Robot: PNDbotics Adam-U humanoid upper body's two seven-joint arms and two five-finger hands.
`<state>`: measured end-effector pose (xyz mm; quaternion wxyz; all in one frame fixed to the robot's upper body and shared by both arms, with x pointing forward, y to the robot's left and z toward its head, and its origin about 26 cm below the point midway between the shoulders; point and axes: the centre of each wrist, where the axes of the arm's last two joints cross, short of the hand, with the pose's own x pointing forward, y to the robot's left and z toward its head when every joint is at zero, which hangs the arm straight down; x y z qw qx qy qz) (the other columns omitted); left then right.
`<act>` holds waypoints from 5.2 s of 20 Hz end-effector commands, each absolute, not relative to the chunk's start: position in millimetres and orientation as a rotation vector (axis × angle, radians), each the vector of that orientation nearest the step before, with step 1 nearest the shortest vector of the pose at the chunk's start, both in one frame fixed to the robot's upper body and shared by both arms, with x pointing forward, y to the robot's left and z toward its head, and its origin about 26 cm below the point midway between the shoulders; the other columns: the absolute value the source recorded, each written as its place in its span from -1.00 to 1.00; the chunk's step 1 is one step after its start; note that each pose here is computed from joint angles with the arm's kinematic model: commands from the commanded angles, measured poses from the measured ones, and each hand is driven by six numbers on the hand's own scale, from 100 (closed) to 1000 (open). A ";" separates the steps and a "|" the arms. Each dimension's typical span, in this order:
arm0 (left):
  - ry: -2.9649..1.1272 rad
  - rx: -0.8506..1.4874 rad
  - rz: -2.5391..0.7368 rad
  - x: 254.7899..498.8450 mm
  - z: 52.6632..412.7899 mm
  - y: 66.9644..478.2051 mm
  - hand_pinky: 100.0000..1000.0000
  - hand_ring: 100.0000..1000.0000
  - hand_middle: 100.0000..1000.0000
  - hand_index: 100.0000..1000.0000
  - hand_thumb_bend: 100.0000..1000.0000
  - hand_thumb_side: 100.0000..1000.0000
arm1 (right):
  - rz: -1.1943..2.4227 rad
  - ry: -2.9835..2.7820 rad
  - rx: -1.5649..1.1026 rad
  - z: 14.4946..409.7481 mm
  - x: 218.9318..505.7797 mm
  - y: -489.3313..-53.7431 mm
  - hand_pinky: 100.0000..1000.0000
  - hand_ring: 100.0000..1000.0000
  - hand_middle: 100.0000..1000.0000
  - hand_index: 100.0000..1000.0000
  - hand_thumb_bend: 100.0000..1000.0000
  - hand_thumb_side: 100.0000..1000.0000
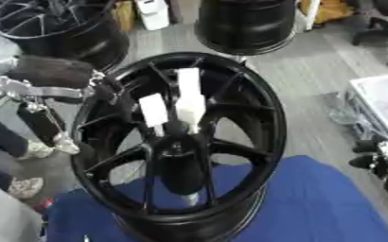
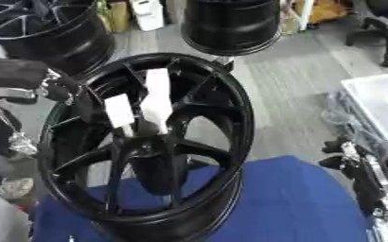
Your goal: Pull the pin out of the wheel hub.
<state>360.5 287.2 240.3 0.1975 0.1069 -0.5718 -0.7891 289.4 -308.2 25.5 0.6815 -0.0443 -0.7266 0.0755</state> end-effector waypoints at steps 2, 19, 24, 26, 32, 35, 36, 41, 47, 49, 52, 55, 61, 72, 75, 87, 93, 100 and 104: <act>-1.504 0.298 -2.407 376.9 256.4 287.9 0.51 0.36 0.38 0.51 -0.02 -1.00 | 0.175 -1.646 -0.105 30.5 290.7 -309.7 0.35 0.00 0.11 0.27 -1.00 0.54; -1.501 0.128 -2.523 413.2 235.2 232.5 0.50 0.32 0.33 0.47 -0.05 -1.00 | 0.182 -1.654 -0.082 31.7 293.0 -304.4 0.35 0.00 0.11 0.27 -1.00 0.54; -1.425 0.132 -2.585 414.6 221.9 229.7 0.49 0.22 0.18 0.36 -0.13 -1.00 | 0.184 -1.656 -0.081 32.4 293.6 -304.1 0.35 0.00 0.11 0.27 -1.00 0.54; -1.405 0.135 -2.600 415.7 218.2 230.3 0.48 0.18 0.14 0.32 -0.15 -1.00 | 0.186 -1.655 -0.081 32.4 293.6 -304.1 0.35 0.00 0.11 0.27 -1.00 0.54; -1.381 0.133 -2.621 418.1 212.2 232.6 0.43 0.01 -0.08 0.11 -0.25 -1.00 | 0.185 -1.656 -0.080 32.4 293.8 -303.9 0.35 0.00 0.11 0.27 -1.00 0.54; -1.400 0.130 -2.602 419.3 214.1 234.6 0.38 -0.13 -0.26 -0.08 -0.36 -1.00 | 0.185 -1.654 -0.080 32.0 293.7 -303.9 0.35 0.00 0.11 0.27 -1.00 0.54; -1.413 0.126 -2.590 419.6 215.4 235.0 0.36 -0.18 -0.33 -0.14 -0.40 -1.00 | 0.185 -1.654 -0.080 31.9 293.7 -303.9 0.35 0.00 0.11 0.27 -1.00 0.54; -1.489 0.120 -2.523 419.6 228.7 237.1 0.32 -0.30 -0.53 -0.31 -0.44 -1.00 | 0.181 -1.653 -0.080 31.6 293.6 -303.9 0.35 0.00 0.11 0.27 -1.00 0.54; -1.586 0.212 -2.448 412.2 272.1 251.1 0.34 -0.32 -0.56 -0.33 -0.40 -1.00 | 0.175 -1.649 -0.087 30.5 292.4 -305.5 0.35 0.00 0.11 0.27 -1.00 0.55; -1.614 0.280 -2.414 406.0 293.9 262.8 0.35 -0.30 -0.54 -0.32 -0.34 -1.00 | 0.168 -1.645 -0.096 29.8 291.3 -307.4 0.35 0.00 0.11 0.27 -1.00 0.55; -1.630 0.381 -2.317 395.6 318.1 291.6 0.36 -0.29 -0.54 -0.31 -0.31 -1.00 | 0.154 -1.637 -0.117 28.0 288.6 -312.2 0.35 0.00 0.11 0.27 -1.00 0.55; -1.610 0.484 -2.163 385.6 326.6 332.6 0.36 -0.27 -0.54 -0.30 -0.31 -1.00 | 0.139 -1.631 -0.134 26.6 286.6 -315.5 0.35 0.00 0.11 0.27 -1.00 0.54; -1.451 0.696 -1.788 361.6 324.4 433.1 0.36 -0.20 -0.47 -0.23 -0.36 -1.00 | 0.113 -1.637 -0.148 26.7 286.1 -317.4 0.35 0.00 0.10 0.27 -1.00 0.54; -1.215 0.717 -1.186 326.8 190.7 532.7 0.53 0.48 0.56 0.75 0.69 -0.10 | 0.120 -1.640 -0.129 26.5 287.9 -313.4 0.35 0.00 0.10 0.27 -1.00 0.53; -1.371 0.714 -1.099 323.4 179.6 522.5 0.48 0.40 0.46 0.69 0.47 -0.03 | 0.116 -1.639 -0.127 25.6 287.6 -313.1 0.35 0.00 0.10 0.27 -1.00 0.54; -1.813 0.683 -0.447 278.1 124.3 495.9 0.32 0.12 0.17 0.49 0.08 -0.01 | 0.085 -1.644 -0.104 22.9 287.8 -306.9 0.35 0.00 0.10 0.27 -1.00 0.54; -1.750 0.480 -0.135 278.3 56.8 453.2 0.31 0.11 0.16 0.48 0.08 0.05 | 0.087 -1.644 -0.091 22.4 288.1 -304.5 0.35 0.00 0.10 0.27 -1.00 0.54; -1.806 0.279 0.118 280.8 49.5 381.2 0.30 0.10 0.15 0.48 0.07 0.04 | 0.102 -1.643 -0.098 23.6 288.2 -306.6 0.35 0.00 0.10 0.27 -1.00 0.54; -1.812 0.213 0.213 279.0 59.8 356.1 0.30 0.10 0.14 0.47 0.07 0.06 | 0.102 -1.644 -0.104 24.0 288.2 -308.0 0.35 0.00 0.10 0.27 -1.00 0.54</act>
